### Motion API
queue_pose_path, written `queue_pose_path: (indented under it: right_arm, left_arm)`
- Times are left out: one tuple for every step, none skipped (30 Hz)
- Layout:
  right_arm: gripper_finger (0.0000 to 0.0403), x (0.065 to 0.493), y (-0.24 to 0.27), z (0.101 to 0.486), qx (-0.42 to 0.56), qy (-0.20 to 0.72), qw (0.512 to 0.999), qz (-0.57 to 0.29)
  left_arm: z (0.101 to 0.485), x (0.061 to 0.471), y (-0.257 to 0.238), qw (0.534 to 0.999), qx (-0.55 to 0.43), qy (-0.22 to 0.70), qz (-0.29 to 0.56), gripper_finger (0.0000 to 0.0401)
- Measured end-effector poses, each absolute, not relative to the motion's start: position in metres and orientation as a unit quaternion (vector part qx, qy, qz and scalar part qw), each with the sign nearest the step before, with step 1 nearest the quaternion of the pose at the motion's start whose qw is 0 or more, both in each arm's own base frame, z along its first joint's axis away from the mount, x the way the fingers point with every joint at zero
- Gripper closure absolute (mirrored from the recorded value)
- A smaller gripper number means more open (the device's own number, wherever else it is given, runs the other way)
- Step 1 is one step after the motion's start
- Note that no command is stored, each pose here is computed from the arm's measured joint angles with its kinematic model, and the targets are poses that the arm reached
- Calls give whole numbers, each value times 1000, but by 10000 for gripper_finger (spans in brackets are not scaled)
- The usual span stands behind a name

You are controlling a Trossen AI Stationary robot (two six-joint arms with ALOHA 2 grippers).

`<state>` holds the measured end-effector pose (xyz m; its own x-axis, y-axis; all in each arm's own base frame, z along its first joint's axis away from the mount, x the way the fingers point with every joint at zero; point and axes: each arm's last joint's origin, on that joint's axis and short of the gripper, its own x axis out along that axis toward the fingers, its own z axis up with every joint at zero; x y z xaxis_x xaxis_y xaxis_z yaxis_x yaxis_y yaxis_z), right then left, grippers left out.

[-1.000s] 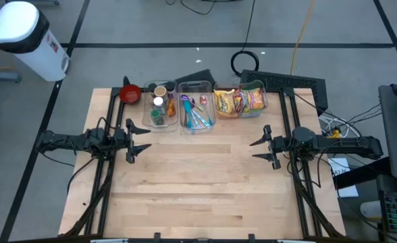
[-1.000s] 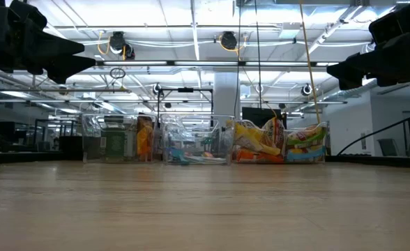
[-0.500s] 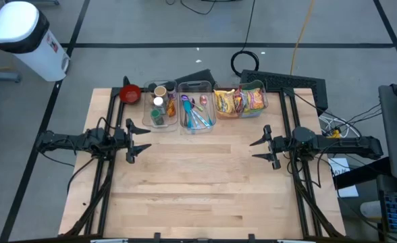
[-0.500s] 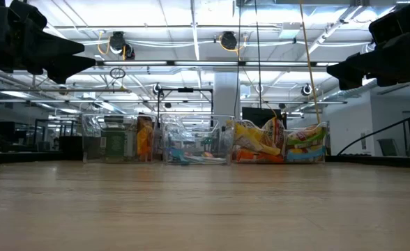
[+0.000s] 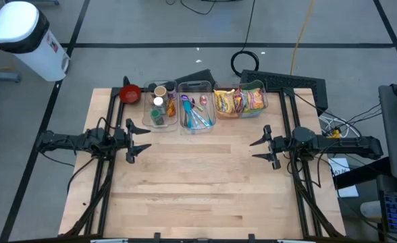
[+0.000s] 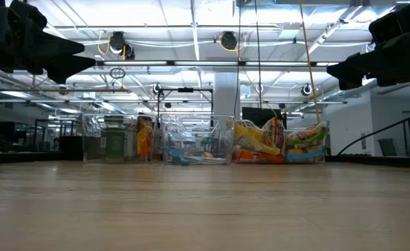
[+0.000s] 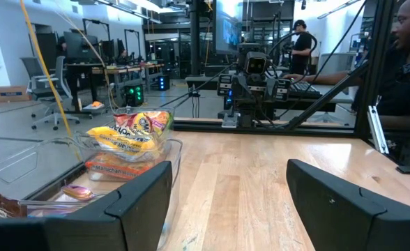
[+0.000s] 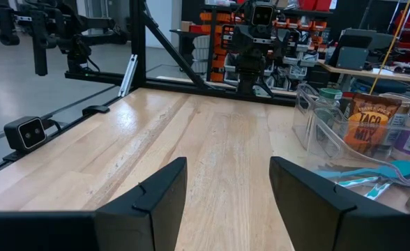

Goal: Pick & Place Food Item
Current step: Return to Home Position

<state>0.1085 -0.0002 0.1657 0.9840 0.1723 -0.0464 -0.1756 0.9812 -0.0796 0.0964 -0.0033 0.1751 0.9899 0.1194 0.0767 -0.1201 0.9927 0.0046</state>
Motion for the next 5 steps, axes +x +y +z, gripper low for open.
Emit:
queue_pose_path:
  right_arm:
    - [206,108,0,166,-42,20,995,87]
    - [206,108,0,166,-42,20,995,87]
    - [206,108,0,166,-42,20,995,87]
    - [206,108,0,166,-42,20,995,87]
    - [206,108,0,166,-42,20,995,87]
  left_arm:
    - [175,96,-3,997,5,-38,60,116]
    - [175,96,-3,997,5,-38,60,116]
    - [175,96,-3,997,5,-38,60,116]
    - [175,96,-3,997,5,-38,60,116]
    - [175,96,-3,997,5,-38,60,116]
